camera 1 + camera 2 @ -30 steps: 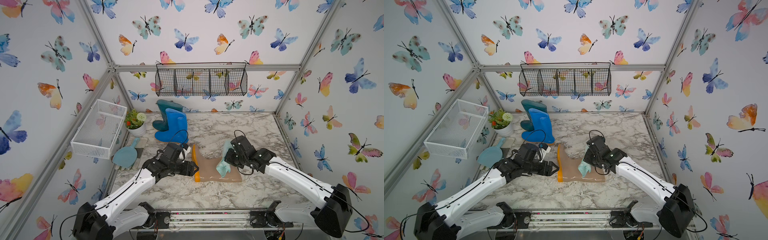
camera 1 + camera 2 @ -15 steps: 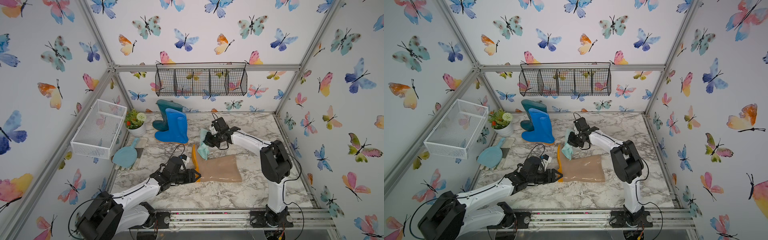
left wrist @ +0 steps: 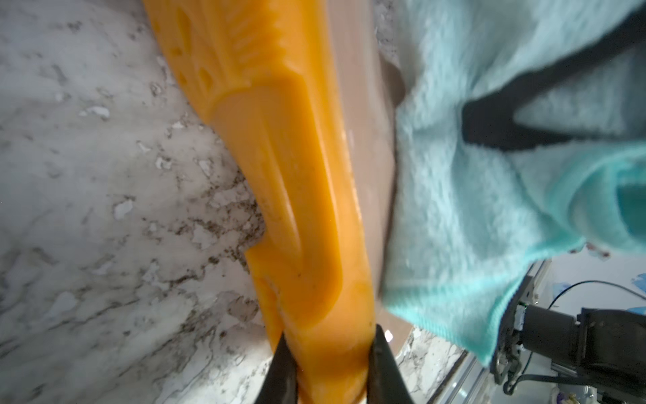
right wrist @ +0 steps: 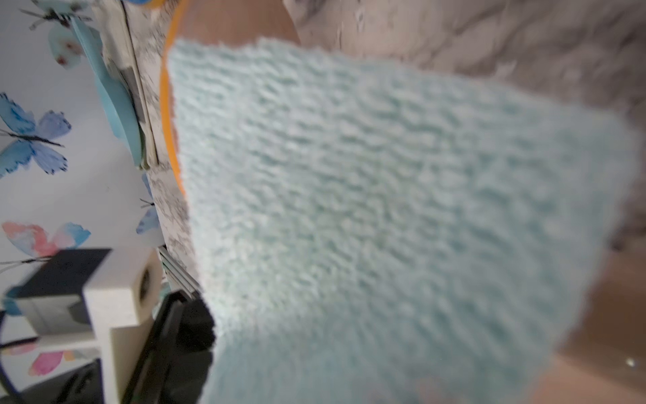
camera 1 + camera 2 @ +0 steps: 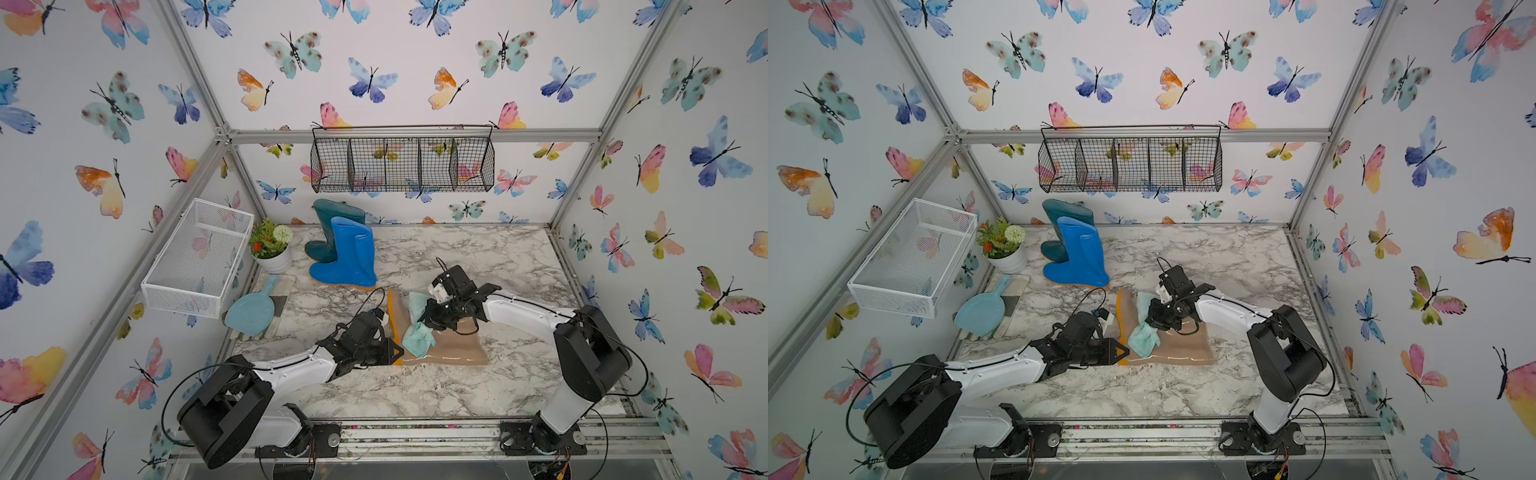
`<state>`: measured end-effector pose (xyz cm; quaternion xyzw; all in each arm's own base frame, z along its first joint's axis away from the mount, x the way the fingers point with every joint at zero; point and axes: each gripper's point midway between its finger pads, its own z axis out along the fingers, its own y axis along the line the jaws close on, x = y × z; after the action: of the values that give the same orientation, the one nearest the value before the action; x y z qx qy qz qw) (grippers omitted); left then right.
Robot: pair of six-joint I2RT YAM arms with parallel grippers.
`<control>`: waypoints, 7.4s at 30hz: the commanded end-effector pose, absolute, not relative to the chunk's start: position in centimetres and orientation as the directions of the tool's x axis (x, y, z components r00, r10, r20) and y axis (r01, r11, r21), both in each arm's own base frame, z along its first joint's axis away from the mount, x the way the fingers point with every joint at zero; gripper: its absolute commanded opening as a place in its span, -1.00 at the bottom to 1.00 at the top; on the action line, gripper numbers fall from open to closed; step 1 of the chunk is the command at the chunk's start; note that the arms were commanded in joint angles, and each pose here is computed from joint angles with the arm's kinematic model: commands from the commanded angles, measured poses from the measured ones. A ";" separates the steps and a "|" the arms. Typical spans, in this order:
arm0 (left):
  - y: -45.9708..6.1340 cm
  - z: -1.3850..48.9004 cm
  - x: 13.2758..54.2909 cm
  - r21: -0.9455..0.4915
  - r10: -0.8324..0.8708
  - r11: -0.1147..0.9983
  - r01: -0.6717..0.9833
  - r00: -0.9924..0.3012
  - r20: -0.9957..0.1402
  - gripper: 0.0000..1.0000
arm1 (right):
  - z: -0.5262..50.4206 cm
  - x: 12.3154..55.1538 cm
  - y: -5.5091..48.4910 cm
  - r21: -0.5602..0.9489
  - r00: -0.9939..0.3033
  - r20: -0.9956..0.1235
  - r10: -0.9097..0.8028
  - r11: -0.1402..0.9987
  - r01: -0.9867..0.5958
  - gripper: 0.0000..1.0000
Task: Wipe the rubber boots with a cloth
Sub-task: Wipe the dirt off the rubber boot, then adjust the rubber boot at the center of the board.
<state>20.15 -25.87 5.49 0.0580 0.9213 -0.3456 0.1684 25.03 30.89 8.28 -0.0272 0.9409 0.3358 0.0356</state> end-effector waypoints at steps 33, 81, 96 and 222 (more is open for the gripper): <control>-28.2 3.8 20.0 -0.482 0.308 0.730 0.485 -0.863 -0.401 -1.00 | 10.5 27.2 31.4 0.691 -0.977 -0.200 -0.069 0.698 -0.191 -0.98; -27.7 4.1 19.3 -0.504 0.239 0.748 0.432 -0.883 -0.404 -1.00 | 10.5 26.1 31.8 0.718 -0.991 -0.135 -0.010 0.688 -0.105 -0.98; -28.5 4.0 20.1 -0.477 0.278 0.752 0.454 -0.876 -0.395 -1.00 | 9.3 36.7 31.9 0.677 -0.993 -0.116 0.015 0.732 -0.068 -0.98; -17.5 14.9 24.2 -0.617 -0.338 0.785 0.065 -0.789 -0.514 0.37 | 15.2 35.4 13.5 0.481 -0.907 -0.294 0.301 0.867 0.131 -0.99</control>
<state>23.80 -17.94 16.41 -0.0847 0.8937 -0.2945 0.3276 35.04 11.04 14.97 0.1294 0.9496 0.2181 0.1843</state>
